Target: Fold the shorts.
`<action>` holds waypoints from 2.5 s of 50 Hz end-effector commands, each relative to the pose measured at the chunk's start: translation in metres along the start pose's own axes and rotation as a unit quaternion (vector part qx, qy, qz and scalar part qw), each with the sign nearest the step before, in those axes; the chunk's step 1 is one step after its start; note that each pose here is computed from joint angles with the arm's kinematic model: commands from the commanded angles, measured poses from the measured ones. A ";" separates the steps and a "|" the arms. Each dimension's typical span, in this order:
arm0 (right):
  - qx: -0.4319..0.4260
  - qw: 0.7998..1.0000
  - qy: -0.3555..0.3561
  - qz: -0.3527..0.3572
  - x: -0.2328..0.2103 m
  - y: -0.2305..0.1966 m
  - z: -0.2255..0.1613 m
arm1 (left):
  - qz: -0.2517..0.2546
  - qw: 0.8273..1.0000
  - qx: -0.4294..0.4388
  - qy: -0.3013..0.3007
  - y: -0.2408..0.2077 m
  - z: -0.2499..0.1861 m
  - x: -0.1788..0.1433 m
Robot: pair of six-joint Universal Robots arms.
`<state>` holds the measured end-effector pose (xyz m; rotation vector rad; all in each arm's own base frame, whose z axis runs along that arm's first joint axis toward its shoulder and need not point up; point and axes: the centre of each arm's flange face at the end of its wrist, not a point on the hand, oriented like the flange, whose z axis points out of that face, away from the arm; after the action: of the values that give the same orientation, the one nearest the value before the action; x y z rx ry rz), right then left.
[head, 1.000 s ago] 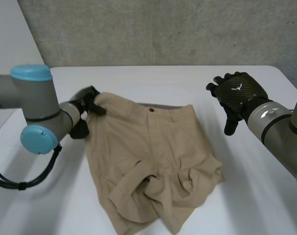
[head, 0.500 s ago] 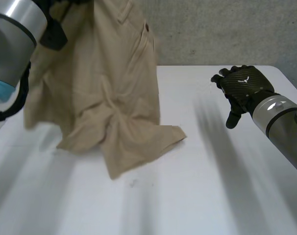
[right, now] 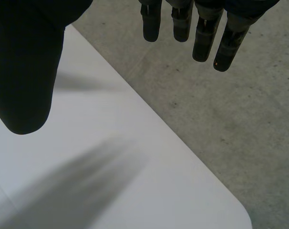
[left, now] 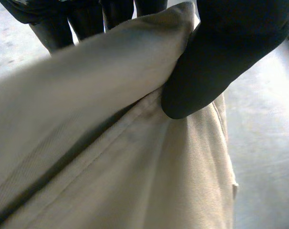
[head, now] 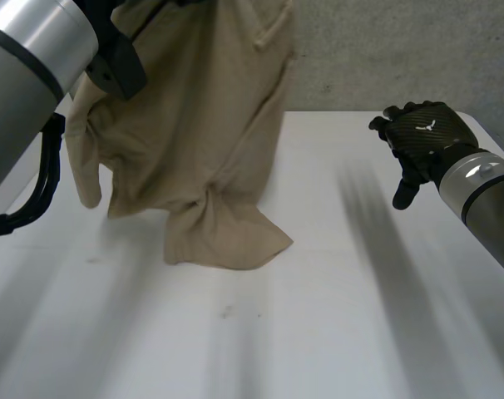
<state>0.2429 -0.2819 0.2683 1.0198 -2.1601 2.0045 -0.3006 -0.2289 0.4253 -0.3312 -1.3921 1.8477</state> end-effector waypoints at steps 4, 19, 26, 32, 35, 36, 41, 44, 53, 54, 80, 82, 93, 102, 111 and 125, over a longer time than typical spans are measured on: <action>0.004 1.000 0.020 0.004 0.014 -0.002 0.002 | 0.009 0.994 0.030 0.107 -0.043 -0.025 0.047; 0.002 1.000 0.021 0.004 0.015 -0.001 0.002 | 0.056 0.991 -0.124 0.019 0.111 0.036 -0.056; -0.001 1.000 0.019 0.003 0.013 0.001 0.002 | 0.121 0.984 -0.134 -0.005 0.178 0.066 -0.096; -0.004 1.000 0.017 0.004 0.012 0.002 0.002 | 0.142 0.985 -0.091 -0.025 0.199 0.083 -0.117; -0.004 1.000 0.016 0.003 0.012 0.003 0.002 | 0.145 0.985 -0.085 -0.039 0.202 0.081 -0.121; -0.003 1.000 0.016 0.002 0.012 0.002 0.002 | 0.144 0.985 -0.086 -0.041 0.202 0.080 -0.121; -0.003 1.000 0.016 0.000 0.012 0.002 0.002 | 0.146 0.985 -0.079 -0.042 0.190 0.073 -0.114; -0.004 1.000 0.014 -0.002 0.012 0.003 0.002 | 0.145 0.985 -0.085 -0.046 0.183 0.062 -0.109; 0.002 0.999 -0.003 -0.033 0.007 0.006 0.010 | 0.122 0.975 -0.171 -0.073 0.178 -0.002 -0.066; 0.008 0.998 -0.014 -0.056 0.004 0.009 0.014 | 0.122 0.975 -0.172 -0.073 0.178 -0.002 -0.065; 0.014 0.969 -0.123 -0.214 -0.005 0.100 0.106 | 0.155 0.912 -0.375 -0.064 0.258 -0.142 0.057; 0.010 0.973 -0.149 -0.178 -0.009 0.103 0.103 | 0.163 0.906 -0.384 -0.071 0.264 -0.145 0.054; -0.016 0.976 -0.200 -0.089 -0.015 0.110 0.098 | 0.171 0.900 -0.393 -0.075 0.274 -0.150 0.050; -0.028 0.975 -0.209 -0.067 -0.017 0.111 0.096 | 0.173 0.908 -0.372 -0.079 0.277 -0.143 0.047; -0.017 0.983 -0.183 0.009 0.000 0.084 0.088 | 0.160 0.935 -0.294 -0.117 0.230 -0.108 0.029; -0.046 0.976 -0.209 0.040 -0.004 0.034 0.033 | 0.209 0.928 -0.201 -0.232 0.156 -0.059 -0.066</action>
<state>0.2381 -0.3444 0.2120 1.4192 -2.3981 1.9094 -0.3220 -0.2016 0.2225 -0.5650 -2.1595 1.9029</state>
